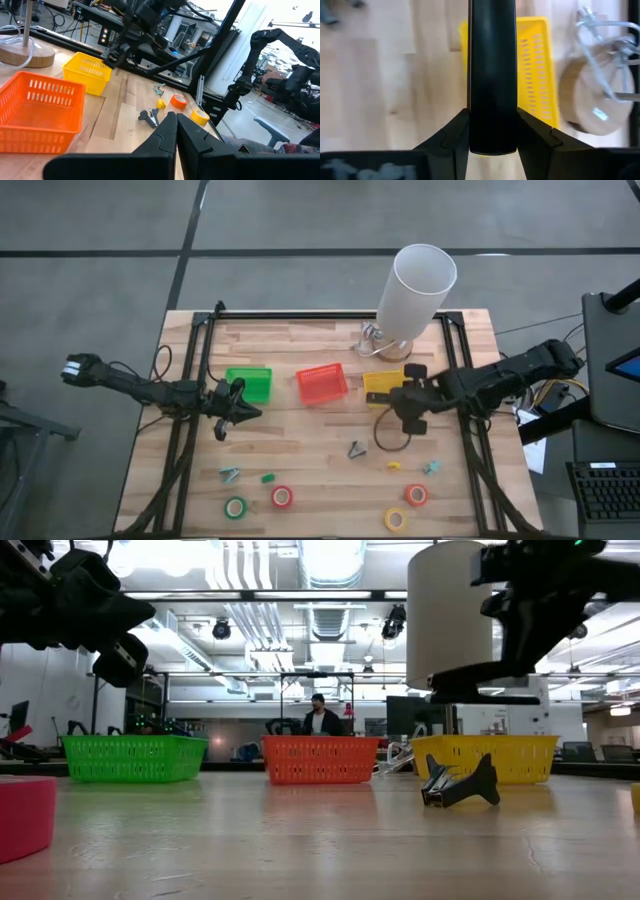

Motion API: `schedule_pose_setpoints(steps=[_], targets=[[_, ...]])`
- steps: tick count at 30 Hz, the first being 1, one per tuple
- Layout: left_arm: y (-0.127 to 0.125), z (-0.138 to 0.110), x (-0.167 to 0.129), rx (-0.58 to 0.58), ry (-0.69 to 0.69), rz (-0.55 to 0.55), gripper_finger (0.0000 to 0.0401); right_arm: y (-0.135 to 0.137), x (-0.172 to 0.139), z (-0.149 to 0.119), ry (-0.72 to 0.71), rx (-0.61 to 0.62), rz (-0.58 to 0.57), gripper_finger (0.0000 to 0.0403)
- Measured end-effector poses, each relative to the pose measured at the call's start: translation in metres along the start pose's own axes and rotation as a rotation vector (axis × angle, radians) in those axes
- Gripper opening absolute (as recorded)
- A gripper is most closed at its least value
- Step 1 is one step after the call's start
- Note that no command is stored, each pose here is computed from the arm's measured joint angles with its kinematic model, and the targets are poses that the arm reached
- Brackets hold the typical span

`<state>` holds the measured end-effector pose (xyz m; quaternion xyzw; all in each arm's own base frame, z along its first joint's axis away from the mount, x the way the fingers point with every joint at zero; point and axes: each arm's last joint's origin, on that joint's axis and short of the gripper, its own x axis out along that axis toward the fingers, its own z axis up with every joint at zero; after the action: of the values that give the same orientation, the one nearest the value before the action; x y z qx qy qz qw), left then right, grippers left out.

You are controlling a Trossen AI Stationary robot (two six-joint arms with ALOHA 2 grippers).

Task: Pick and place Stapler, Stapler remover, tape
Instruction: Put the black stapler into the yellow basket

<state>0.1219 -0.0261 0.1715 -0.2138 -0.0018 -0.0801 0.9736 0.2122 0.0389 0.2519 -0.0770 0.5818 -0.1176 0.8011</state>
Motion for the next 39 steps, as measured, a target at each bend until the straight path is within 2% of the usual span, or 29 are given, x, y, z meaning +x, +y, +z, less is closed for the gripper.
schedule_pose_setpoints(steps=[9, 17, 22, 31, 39], targets=[[0.0, 0.0, 0.0, 0.0, 0.0, 0.0, 0.001, -0.032, 0.019, -0.003, 0.079, -0.091, -0.045, 0.0128], [0.0, 0.0, 0.0, 0.0, 0.0, 0.0, 0.001, -0.051, 0.03, -0.005, 0.109, -0.081, -0.064, 0.0131], [0.0, 0.0, 0.0, 0.0, 0.0, 0.0, 0.001, -0.051, 0.035, -0.002, 0.056, -0.086, -0.019, 0.0131], [0.0, 0.0, 0.0, 0.0, 0.0, 0.0, 0.001, -0.047, 0.051, -0.015, 0.099, -0.127, -0.014, 0.0132], [0.0, 0.0, 0.0, 0.0, 0.0, 0.001, 0.001, -0.045, 0.063, -0.016, 0.041, -0.154, -0.023, 0.0132]])
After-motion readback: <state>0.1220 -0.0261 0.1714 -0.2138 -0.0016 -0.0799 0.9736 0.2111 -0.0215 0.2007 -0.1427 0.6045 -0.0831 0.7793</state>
